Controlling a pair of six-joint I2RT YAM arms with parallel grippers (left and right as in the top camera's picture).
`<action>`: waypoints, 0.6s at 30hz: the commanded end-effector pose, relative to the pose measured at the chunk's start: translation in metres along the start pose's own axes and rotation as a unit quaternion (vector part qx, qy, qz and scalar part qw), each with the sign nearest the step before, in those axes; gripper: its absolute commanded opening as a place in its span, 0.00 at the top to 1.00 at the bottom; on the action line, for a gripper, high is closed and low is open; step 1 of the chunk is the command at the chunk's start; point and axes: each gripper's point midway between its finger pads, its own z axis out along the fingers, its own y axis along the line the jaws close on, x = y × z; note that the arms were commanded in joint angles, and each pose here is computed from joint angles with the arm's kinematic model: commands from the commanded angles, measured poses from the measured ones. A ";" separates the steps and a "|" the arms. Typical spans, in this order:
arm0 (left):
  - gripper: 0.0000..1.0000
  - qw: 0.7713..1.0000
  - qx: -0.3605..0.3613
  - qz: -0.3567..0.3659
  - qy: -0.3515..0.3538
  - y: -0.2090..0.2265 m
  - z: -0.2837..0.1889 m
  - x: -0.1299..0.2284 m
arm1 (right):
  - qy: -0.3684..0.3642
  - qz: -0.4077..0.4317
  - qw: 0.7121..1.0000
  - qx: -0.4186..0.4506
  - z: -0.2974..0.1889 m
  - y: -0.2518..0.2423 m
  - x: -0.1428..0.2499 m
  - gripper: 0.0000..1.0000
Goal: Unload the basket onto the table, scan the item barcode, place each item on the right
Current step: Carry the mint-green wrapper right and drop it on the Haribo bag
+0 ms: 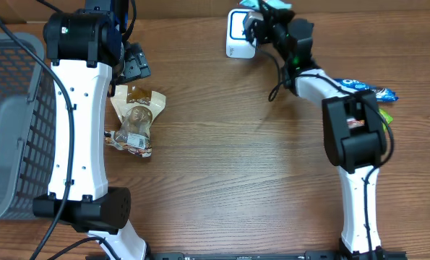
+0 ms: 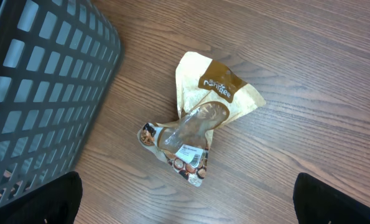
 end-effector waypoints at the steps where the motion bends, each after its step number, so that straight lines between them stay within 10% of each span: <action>1: 0.00 1.000 -0.007 -0.005 0.001 -0.001 0.003 0.000 | 0.025 -0.006 0.998 0.066 -0.019 -0.091 -0.023 0.96; 18: 0.00 1.000 -0.007 -0.005 0.001 -0.001 0.003 0.000 | 0.306 0.168 0.936 -0.042 -0.169 -0.153 -0.010 0.92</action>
